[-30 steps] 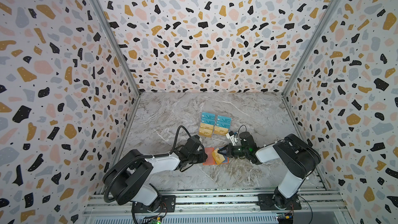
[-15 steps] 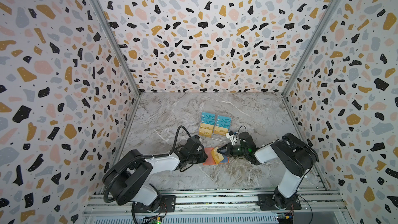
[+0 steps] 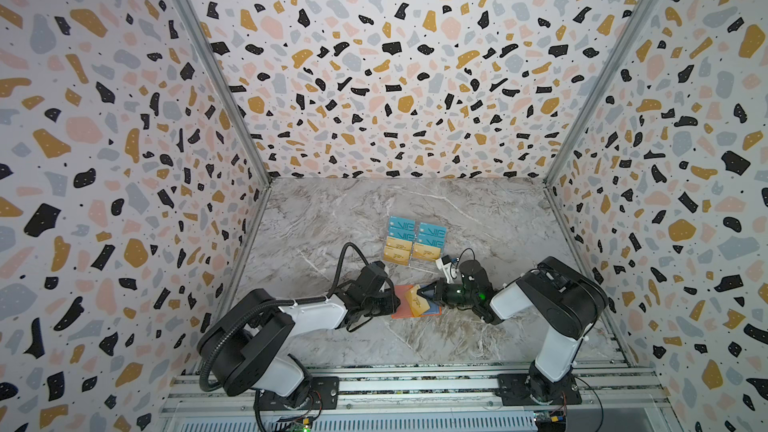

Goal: Put the credit cards into the card holder

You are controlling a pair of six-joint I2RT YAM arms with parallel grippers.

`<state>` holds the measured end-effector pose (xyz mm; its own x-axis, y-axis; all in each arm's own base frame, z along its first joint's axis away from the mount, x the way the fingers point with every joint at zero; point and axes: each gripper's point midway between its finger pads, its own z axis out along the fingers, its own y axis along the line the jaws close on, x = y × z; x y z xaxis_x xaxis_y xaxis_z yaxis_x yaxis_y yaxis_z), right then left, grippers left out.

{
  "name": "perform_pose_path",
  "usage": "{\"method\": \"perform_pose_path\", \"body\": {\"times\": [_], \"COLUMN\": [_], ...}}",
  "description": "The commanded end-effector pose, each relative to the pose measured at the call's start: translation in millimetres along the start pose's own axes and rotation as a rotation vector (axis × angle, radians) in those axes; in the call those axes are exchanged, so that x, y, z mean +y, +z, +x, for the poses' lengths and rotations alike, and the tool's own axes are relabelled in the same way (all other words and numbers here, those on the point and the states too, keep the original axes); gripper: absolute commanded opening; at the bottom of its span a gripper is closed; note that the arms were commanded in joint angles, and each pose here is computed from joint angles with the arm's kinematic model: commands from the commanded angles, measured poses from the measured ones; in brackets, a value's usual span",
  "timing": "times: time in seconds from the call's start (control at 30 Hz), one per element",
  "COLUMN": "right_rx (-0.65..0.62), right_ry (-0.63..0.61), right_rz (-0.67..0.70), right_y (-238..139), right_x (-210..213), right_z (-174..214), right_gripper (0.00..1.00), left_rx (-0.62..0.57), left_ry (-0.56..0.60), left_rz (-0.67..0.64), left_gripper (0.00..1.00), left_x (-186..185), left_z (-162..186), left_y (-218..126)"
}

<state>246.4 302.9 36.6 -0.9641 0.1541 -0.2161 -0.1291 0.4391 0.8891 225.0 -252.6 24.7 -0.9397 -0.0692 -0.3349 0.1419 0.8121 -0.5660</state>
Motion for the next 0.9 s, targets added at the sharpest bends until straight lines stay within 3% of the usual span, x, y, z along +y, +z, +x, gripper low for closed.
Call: {"method": "perform_pose_path", "body": {"times": [0.0, 0.87], "right_rx": [-0.028, -0.137], "right_ry": [0.015, 0.045], "right_rz": [-0.007, -0.046], "right_y": [1.9, 2.0], "right_x": [0.0, 0.6], "right_z": [-1.8, -1.6], "right_gripper": [0.0, 0.0], "left_rx": [0.047, 0.047], "left_ry": [-0.02, -0.027], "left_rz": [-0.04, -0.04], "left_gripper": [0.21, 0.21], "left_x": [14.6, 14.9], "left_z": [15.0, 16.0], "left_y": [-1.2, -2.5]}}
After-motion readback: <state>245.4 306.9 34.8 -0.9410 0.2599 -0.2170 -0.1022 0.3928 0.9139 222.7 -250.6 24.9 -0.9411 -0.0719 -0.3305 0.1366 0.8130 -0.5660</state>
